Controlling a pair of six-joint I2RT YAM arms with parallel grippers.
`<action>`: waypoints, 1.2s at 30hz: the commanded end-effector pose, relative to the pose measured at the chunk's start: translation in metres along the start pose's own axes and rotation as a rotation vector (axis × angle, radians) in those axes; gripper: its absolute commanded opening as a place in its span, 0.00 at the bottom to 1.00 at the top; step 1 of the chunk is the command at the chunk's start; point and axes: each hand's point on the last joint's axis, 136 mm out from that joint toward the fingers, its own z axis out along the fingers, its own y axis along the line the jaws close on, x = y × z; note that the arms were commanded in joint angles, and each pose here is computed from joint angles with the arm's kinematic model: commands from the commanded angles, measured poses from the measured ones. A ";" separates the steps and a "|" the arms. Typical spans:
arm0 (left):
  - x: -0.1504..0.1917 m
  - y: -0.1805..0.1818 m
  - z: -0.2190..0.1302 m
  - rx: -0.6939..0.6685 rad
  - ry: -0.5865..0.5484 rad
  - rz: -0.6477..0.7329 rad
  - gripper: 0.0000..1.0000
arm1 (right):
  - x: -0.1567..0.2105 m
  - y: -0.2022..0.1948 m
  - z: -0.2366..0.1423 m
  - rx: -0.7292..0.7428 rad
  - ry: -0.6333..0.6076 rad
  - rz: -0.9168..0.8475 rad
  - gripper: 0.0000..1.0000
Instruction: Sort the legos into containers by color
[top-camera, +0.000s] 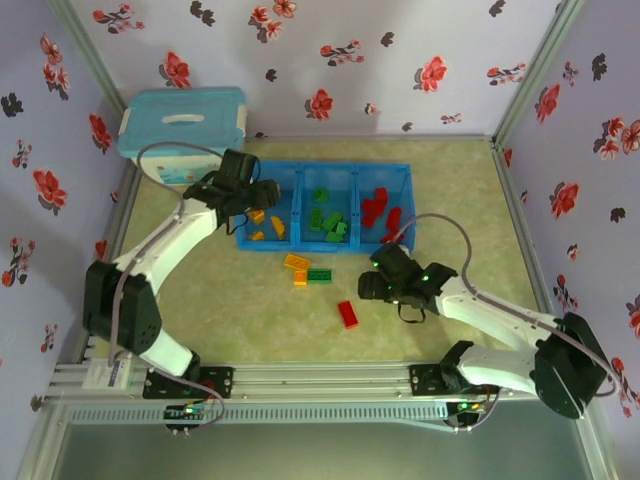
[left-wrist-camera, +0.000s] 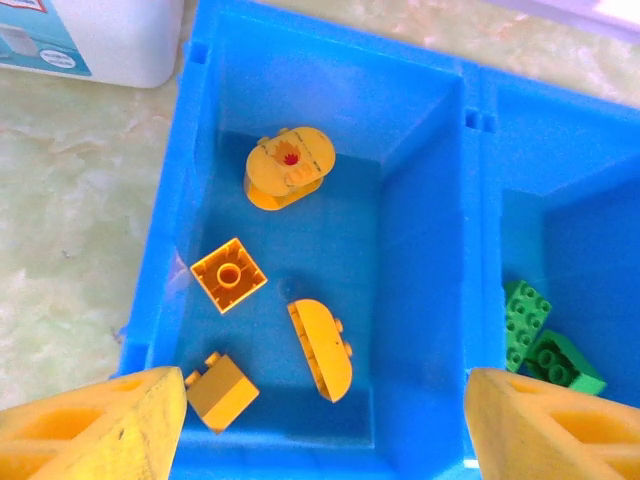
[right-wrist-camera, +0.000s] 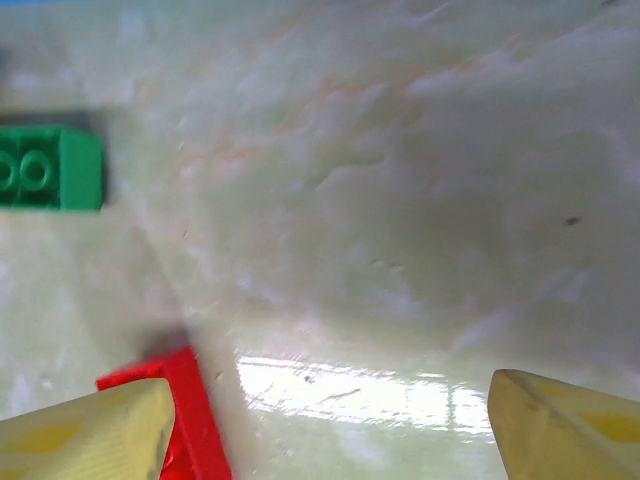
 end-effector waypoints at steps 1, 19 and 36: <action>0.014 0.003 -0.013 0.023 0.002 -0.009 0.74 | 0.002 0.022 0.001 -0.013 0.015 -0.092 0.81; 0.082 0.047 -0.048 0.014 0.012 -0.037 0.73 | 0.040 0.060 0.046 0.157 0.180 -0.311 0.50; 0.150 0.071 -0.053 0.008 0.093 -0.074 0.72 | -0.058 0.030 -0.007 0.319 -0.042 -0.248 0.26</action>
